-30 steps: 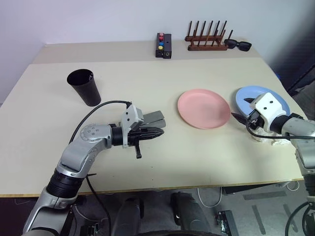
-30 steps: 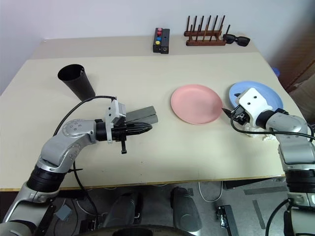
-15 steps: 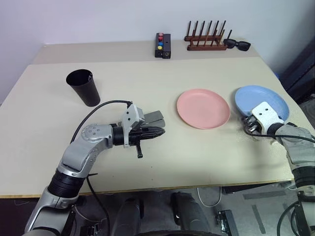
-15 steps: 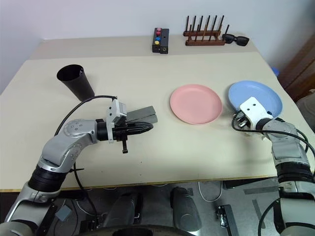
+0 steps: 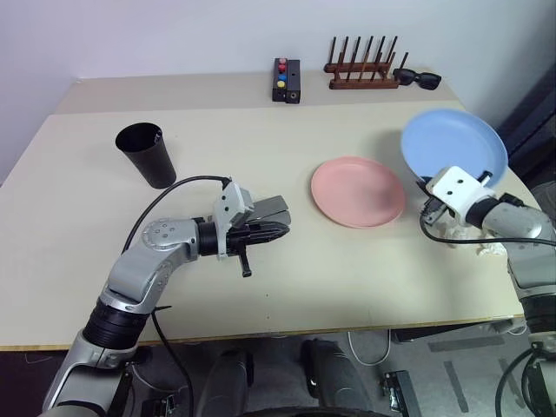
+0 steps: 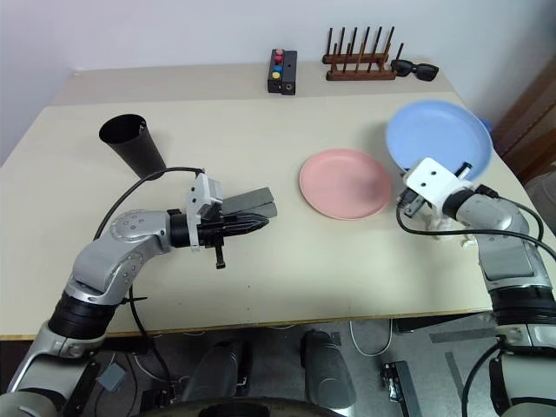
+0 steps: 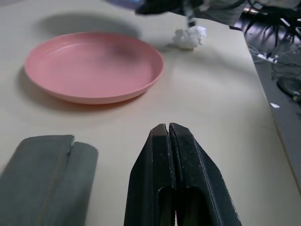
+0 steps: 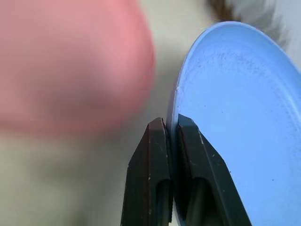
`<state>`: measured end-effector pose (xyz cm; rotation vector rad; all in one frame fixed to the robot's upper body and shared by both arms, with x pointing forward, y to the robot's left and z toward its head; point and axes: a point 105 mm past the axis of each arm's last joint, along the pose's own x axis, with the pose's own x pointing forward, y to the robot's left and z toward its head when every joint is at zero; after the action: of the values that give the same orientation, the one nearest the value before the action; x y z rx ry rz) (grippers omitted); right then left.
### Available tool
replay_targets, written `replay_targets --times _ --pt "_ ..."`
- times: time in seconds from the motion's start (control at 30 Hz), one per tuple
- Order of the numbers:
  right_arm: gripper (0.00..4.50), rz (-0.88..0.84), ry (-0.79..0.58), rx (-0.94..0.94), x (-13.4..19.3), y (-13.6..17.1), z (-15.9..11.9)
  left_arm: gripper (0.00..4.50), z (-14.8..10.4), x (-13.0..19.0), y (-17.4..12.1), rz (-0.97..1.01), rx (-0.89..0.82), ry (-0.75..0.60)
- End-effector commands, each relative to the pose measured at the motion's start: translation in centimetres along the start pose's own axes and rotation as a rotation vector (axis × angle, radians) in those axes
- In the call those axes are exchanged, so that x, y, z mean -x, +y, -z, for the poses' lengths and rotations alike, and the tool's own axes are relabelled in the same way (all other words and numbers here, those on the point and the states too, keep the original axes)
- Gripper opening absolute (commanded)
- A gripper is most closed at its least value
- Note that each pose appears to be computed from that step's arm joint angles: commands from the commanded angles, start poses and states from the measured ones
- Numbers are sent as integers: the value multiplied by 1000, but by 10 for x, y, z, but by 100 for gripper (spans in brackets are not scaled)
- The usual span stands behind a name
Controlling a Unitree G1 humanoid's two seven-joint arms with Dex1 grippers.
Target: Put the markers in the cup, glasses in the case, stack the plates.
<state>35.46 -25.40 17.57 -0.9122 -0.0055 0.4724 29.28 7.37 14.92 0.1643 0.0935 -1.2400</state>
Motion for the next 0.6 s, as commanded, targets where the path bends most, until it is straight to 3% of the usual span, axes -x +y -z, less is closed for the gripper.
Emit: replay_targets --times 0.03,0.13,0.3,0.57,0.6 --pt "3 -121 -168 -59 5 15 -45 0 -14 8 8 -33 -49 -31" --pt "3 -247 -228 -114 5 42 -63 0 -16 9 10 -38 -54 -33" --pt "3 -324 -221 -167 -2 69 -62 0 -17 8 8 -38 -55 -40" --pt "3 -354 -183 -192 -16 80 -52 0 -15 6 4 -31 -54 -36" --pt "33 -350 -181 -190 -17 78 -52 0 -14 5 4 -30 -57 -32"
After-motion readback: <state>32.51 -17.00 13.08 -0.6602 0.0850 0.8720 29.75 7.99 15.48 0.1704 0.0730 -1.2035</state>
